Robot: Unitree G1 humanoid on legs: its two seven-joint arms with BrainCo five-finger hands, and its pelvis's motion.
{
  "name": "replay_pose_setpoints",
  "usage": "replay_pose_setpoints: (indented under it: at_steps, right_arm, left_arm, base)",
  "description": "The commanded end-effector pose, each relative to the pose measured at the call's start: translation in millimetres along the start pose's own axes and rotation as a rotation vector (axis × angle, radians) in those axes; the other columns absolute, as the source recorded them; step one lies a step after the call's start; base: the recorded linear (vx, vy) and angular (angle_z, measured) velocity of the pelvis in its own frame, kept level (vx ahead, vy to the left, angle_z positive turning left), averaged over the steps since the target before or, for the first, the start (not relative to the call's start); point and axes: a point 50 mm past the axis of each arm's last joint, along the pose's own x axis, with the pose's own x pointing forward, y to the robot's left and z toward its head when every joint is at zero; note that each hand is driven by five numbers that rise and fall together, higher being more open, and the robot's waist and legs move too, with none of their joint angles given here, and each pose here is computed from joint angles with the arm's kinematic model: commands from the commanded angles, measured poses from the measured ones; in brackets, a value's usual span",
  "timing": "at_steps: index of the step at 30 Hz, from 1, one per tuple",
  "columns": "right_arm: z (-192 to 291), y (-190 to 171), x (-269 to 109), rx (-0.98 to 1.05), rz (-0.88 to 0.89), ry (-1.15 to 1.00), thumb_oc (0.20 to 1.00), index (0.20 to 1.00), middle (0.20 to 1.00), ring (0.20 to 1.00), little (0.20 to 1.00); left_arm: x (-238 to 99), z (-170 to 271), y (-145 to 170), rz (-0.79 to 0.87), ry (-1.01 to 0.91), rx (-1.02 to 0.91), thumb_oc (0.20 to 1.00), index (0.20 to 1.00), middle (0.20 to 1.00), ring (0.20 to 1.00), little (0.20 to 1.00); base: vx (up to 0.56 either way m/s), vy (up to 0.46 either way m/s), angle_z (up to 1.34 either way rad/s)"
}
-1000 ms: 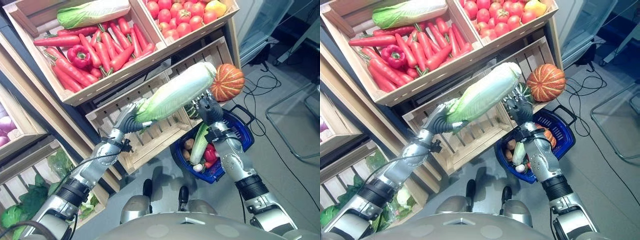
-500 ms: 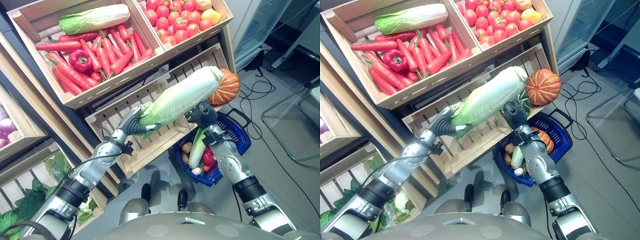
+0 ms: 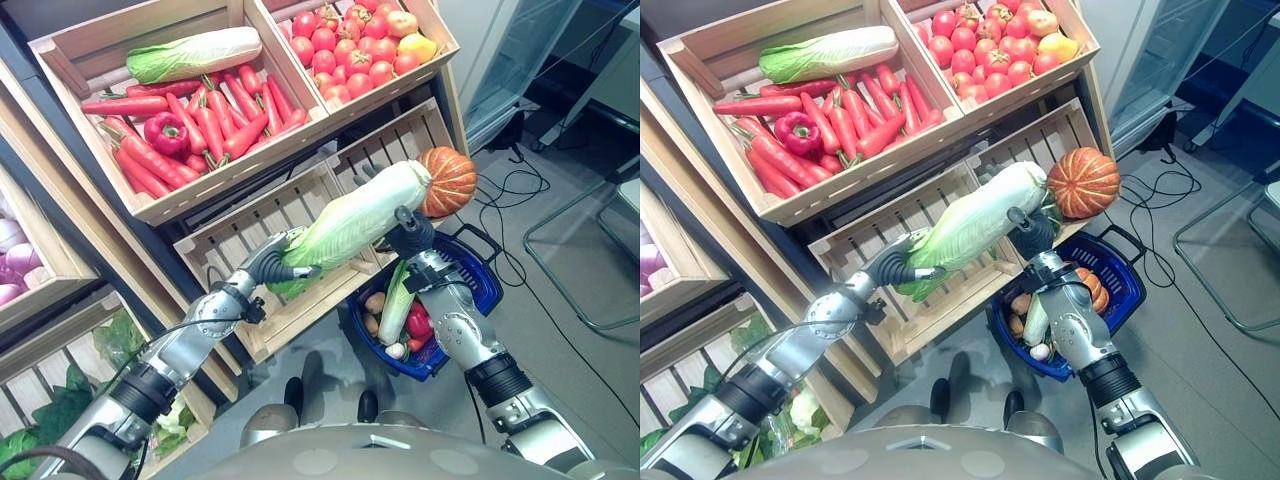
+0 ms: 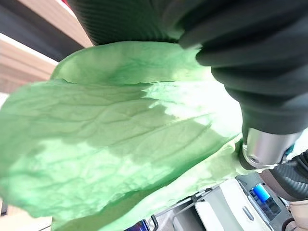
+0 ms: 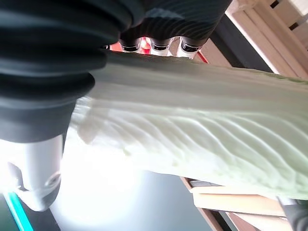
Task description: Pick up fruits and vegetables into the basket
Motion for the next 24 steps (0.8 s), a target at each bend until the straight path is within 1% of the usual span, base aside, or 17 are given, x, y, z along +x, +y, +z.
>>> replay_pose_setpoints:
  at_steps: [1,4,5,6,7,8,17,20,21,22,24]
  right_arm:
    - [30.0,30.7,18.2,-0.052,0.198,-0.158,1.0,1.0,1.0,1.0,1.0]
    - [28.8,31.2,18.1,-0.054,0.208,-0.146,1.0,1.0,1.0,1.0,1.0]
    - [28.3,31.1,18.2,-0.053,0.208,-0.143,0.868,0.868,0.868,0.868,0.868]
    - [27.6,30.9,18.1,-0.054,0.207,-0.138,0.545,0.545,0.545,0.545,0.545]
    - [26.6,30.6,17.9,-0.056,0.202,-0.134,0.25,0.25,0.25,0.25,0.25]
    - [24.9,29.7,16.9,-0.048,0.201,-0.129,0.2,0.2,0.2,0.2,0.2]
    - [15.6,29.9,14.0,-0.005,0.179,-0.089,0.2,0.2,0.2,0.2,0.2]
    - [12.2,28.7,12.5,0.016,0.146,-0.094,0.2,0.2,0.2,0.2,0.2]
    - [11.1,27.8,11.3,0.025,0.126,-0.1,0.2,0.2,0.2,0.2,0.2]
    - [10.4,25.7,10.0,0.025,0.102,-0.104,0.2,0.2,0.2,0.2,0.2]
    - [9.8,21.1,8.2,0.023,0.055,-0.115,0.2,0.2,0.2,0.2,0.2]
  left_arm:
    - [8.9,10.2,6.8,-0.016,-0.054,0.033,0.2,0.2,0.2,0.2,0.2]
    - [9.8,11.7,5.4,-0.054,-0.053,0.056,0.2,0.2,0.2,0.2,0.2]
    - [9.9,11.7,5.5,-0.059,-0.051,0.058,0.2,0.2,0.2,0.2,0.2]
    - [9.9,11.6,5.6,-0.064,-0.049,0.06,0.2,0.2,0.2,0.2,0.2]
    - [10.6,12.2,6.2,-0.068,-0.05,0.059,0.2,0.2,0.2,0.2,0.2]
    - [10.8,12.8,6.5,-0.069,-0.048,0.059,0.2,0.2,0.2,0.2,0.2]
    - [9.6,10.1,6.5,-0.052,-0.028,0.08,0.2,0.2,0.2,0.2,0.2]
    - [8.8,6.8,8.0,-0.03,-0.002,0.062,0.2,0.2,0.2,0.2,0.2]
    - [7.8,4.5,8.4,-0.016,0.015,0.051,0.47,0.47,0.47,0.47,0.47]
    - [6.8,2.6,8.5,-0.003,0.027,0.048,1.0,1.0,1.0,1.0,1.0]
    - [5.3,-0.7,10.4,0.04,0.043,0.051,1.0,1.0,1.0,1.0,1.0]
  base:
    - [0.0,0.0,0.0]
    - [0.0,0.0,0.0]
    - [0.0,0.0,0.0]
    - [0.0,0.0,0.0]
    - [0.0,0.0,0.0]
    - [0.0,0.0,0.0]
    - [0.0,0.0,0.0]
    - [0.0,0.0,0.0]
    - [0.0,0.0,0.0]
    - [0.0,0.0,0.0]
    - [0.0,0.0,0.0]
